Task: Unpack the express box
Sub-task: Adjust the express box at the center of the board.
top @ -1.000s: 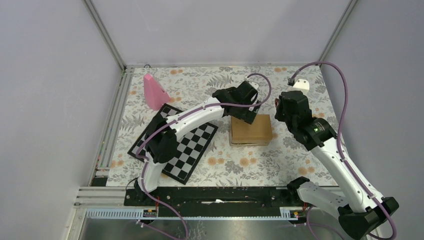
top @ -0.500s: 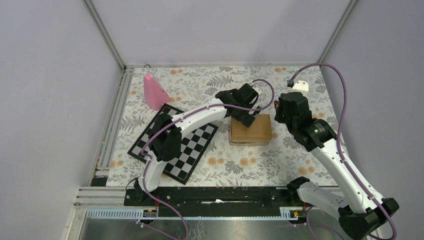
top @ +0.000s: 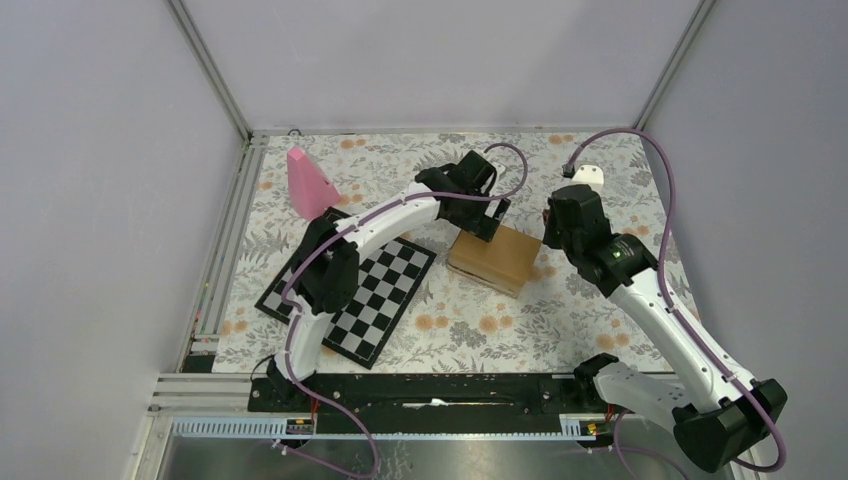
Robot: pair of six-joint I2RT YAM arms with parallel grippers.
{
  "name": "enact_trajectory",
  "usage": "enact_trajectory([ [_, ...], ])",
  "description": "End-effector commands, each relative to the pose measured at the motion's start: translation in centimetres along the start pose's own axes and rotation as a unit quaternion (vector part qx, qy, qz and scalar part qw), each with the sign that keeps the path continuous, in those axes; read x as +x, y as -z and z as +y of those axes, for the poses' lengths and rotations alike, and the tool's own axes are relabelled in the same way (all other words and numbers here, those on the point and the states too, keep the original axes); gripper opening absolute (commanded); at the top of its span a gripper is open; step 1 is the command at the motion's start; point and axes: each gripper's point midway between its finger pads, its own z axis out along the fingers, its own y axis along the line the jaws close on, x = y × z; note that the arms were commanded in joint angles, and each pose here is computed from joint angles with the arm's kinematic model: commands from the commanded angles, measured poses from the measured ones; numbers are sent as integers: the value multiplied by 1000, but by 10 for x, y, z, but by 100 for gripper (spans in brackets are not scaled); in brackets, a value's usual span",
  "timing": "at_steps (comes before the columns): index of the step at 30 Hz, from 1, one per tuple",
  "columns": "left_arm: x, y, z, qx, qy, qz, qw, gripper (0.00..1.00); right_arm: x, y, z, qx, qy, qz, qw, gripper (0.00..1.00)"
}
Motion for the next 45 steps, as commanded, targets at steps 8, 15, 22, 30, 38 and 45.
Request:
enact_trajectory([
  [8, 22, -20, 7, 73, 64, 63, 993, 99, -7, -12, 11, -24, -9, -4, 1000, 0],
  [15, 21, -23, 7, 103, 98, 76, 987, 99, -5, -19, 14, -32, -9, 6, 999, 0],
  [22, 19, -25, 17, 94, 121, 81, 985, 99, -2, -29, 18, -40, -10, 17, 999, 0],
  [30, 17, -29, 26, 77, 147, 84, 983, 99, -4, -33, 21, -48, -11, 18, 999, 0],
  [38, 16, -40, 38, 61, 177, 92, 978, 99, -10, -44, 29, -58, -13, 20, 998, 0],
  [45, 8, -47, 50, 47, 192, 86, 977, 99, -22, -54, 32, -53, -20, 15, 998, 0],
])
